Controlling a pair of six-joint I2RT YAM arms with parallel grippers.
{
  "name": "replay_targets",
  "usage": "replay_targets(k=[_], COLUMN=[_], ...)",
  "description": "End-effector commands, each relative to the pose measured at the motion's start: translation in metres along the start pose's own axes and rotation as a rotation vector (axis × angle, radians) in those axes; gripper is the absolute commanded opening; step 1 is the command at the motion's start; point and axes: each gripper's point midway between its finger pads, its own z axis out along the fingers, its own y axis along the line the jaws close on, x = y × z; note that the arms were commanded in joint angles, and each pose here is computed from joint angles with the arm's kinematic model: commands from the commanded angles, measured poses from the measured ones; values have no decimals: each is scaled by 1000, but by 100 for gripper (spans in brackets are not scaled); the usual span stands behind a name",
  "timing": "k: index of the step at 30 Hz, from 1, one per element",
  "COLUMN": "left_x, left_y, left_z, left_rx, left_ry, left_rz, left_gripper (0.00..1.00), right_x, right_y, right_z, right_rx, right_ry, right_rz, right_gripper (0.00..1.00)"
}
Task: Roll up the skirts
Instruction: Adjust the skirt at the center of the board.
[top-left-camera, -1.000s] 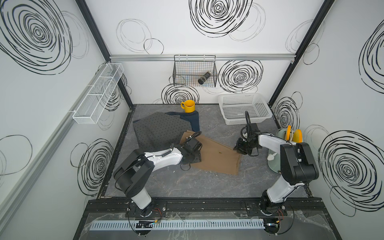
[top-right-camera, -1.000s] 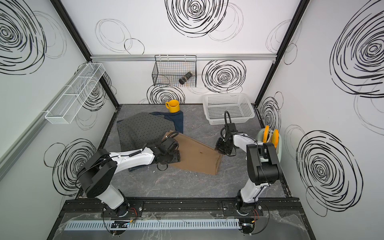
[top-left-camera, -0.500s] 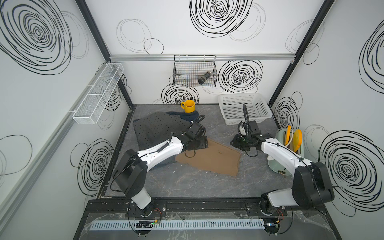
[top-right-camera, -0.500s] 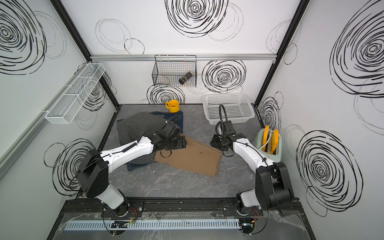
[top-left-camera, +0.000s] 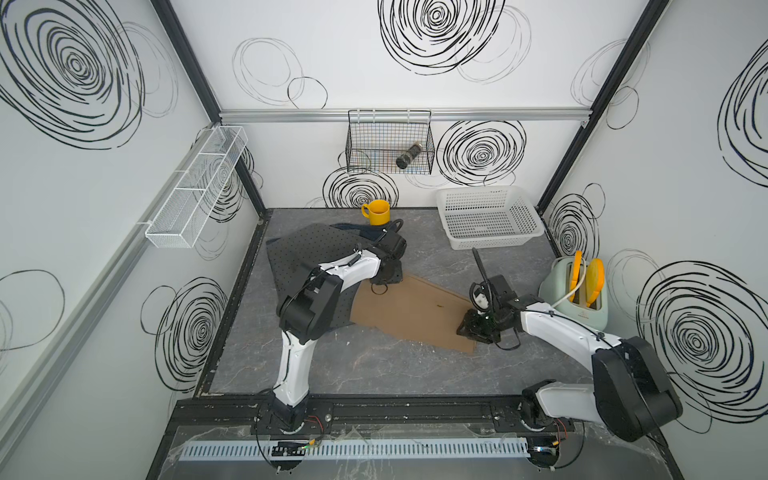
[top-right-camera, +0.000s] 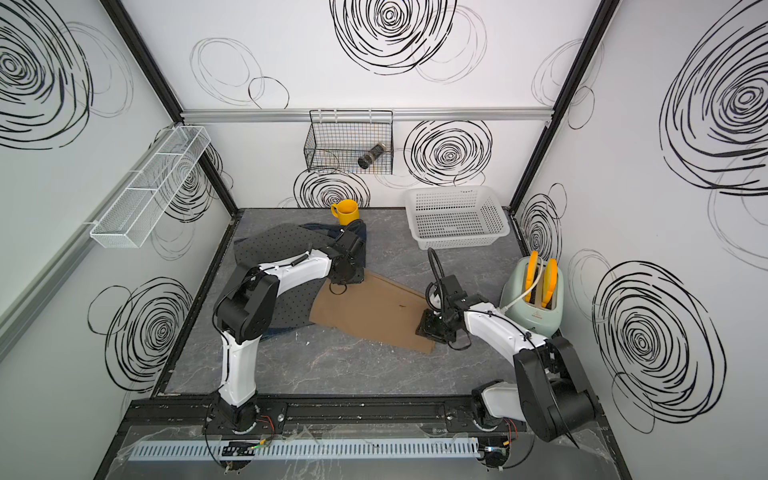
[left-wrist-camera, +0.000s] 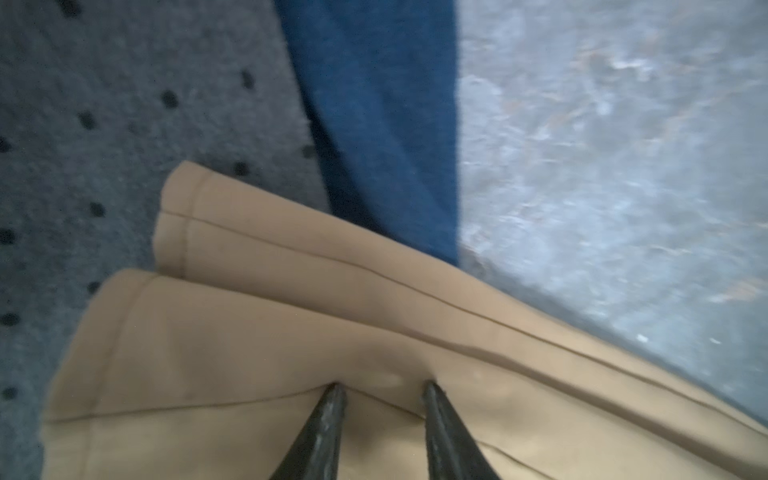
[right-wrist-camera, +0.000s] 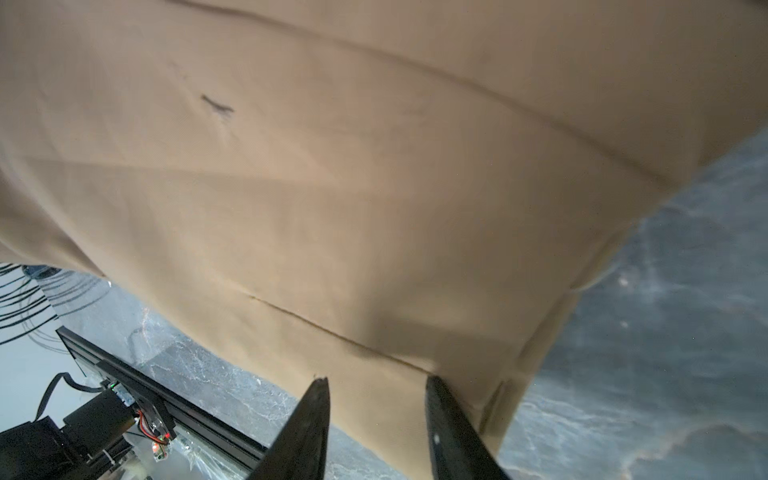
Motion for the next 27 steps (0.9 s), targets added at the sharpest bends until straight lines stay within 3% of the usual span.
replay_targets(k=[1,5,9,13,19,24,27], left_x=[-26,-43,-60,-42,73,173,208], left_y=[-2,-10,-28,-59,-144,-198,-215], left_z=[-2,-10,-49,-94,-134,-159,-156], left_rx=[-6,-2,36,87,326,463,490], left_ry=[-64,-89,-171,-239,-229,-233,-225], left_rz=[-3,4,30,136,443,791,929], left_gripper=[43,56,88,96,88,88,90], right_x=[-3,-15,-25,-45,-91,-105,-105], right_y=[-6,-33,-29,-26,-19,-35,-33], right_z=[3,1,-8,-32,-56,-36,-25], right_rx=[-29,19,-9,23,66,124,89], right_ry=[15,-13,-47,-184,-334,-252,-220], right_rz=[34,148,161,161,132,186,166], right_gripper=[42,42,44,55,54,55,54])
